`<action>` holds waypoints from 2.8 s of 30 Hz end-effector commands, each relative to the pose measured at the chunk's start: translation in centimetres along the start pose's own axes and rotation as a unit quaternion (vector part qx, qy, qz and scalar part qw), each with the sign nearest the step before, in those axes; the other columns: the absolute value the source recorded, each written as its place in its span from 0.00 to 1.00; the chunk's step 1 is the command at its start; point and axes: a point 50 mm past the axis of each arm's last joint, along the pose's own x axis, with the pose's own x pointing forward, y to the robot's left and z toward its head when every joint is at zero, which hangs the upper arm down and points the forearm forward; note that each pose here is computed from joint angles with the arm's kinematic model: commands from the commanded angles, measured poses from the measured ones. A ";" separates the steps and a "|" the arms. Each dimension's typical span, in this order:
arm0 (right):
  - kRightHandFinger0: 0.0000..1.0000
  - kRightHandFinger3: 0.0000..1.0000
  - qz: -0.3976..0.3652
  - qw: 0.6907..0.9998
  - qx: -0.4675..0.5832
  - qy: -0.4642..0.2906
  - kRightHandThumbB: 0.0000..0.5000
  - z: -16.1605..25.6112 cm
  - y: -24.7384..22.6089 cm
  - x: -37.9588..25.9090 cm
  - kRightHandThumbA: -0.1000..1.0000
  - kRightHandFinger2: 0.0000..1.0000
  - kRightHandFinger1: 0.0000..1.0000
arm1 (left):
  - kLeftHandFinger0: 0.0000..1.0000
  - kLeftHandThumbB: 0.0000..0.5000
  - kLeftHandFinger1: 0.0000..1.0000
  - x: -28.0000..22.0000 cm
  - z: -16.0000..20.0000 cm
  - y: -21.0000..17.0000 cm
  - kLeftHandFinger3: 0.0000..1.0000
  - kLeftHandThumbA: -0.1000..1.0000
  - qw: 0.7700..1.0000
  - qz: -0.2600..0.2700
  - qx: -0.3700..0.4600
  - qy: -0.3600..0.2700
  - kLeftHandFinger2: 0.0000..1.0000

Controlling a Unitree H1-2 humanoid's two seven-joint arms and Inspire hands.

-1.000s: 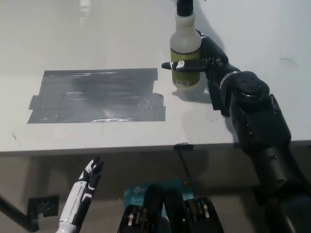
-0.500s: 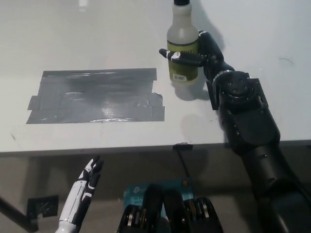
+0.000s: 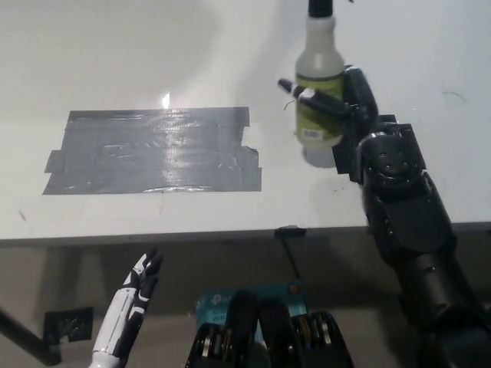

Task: A person hands a spray bottle to the robot which it grabs with its right hand and places on the black spot infront of it on the table

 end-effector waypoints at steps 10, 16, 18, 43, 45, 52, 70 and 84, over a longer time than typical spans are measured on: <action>0.00 0.33 -0.189 0.961 0.084 -0.185 0.90 2.8 -7.3 0.3 0.96 0.34 0.07 | 1.00 0.04 1.00 -1.1 0.1 0.4 1.00 1.00 1.000 0.005 0.006 -0.010 1.00; 0.00 0.33 -0.219 0.952 0.058 -0.206 0.78 1.1 -6.7 0.1 1.00 0.31 0.05 | 1.00 0.00 1.00 -1.2 0.1 0.4 1.00 1.00 1.000 0.005 0.001 -0.007 1.00; 0.00 0.32 -0.227 0.949 0.058 -0.210 0.73 0.6 -6.2 0.0 0.99 0.30 0.05 | 1.00 0.00 1.00 -1.3 0.0 0.3 1.00 1.00 1.000 0.006 0.000 -0.008 1.00; 0.00 0.47 -0.263 0.920 0.079 -0.280 0.70 3.8 -3.1 -0.8 0.92 0.37 0.09 | 1.00 0.00 1.00 -1.1 0.3 0.3 1.00 1.00 1.000 0.005 0.006 -0.018 1.00; 0.00 0.49 -0.267 0.918 0.074 -0.284 0.69 4.0 -3.1 -0.8 0.94 0.38 0.10 | 1.00 0.00 1.00 -1.0 0.3 0.3 1.00 1.00 1.000 0.005 0.008 -0.019 1.00; 0.00 0.47 -0.277 0.913 0.046 -0.294 0.69 4.3 -3.0 -0.6 0.94 0.34 0.06 | 1.00 0.03 1.00 -0.8 0.5 0.4 1.00 1.00 1.000 0.005 0.005 -0.018 1.00; 0.05 0.52 -0.293 0.926 -0.005 -0.236 0.70 1.4 -1.2 0.5 0.92 0.51 0.26 | 1.00 0.01 1.00 -0.6 0.7 0.3 1.00 1.00 1.000 0.002 0.009 -0.025 1.00; 0.18 0.71 -0.295 0.934 0.003 -0.204 0.68 -0.2 -0.5 0.4 0.88 0.66 0.40 | 1.00 0.00 1.00 -1.0 0.5 -0.2 1.00 1.00 1.000 -0.005 0.002 -0.022 1.00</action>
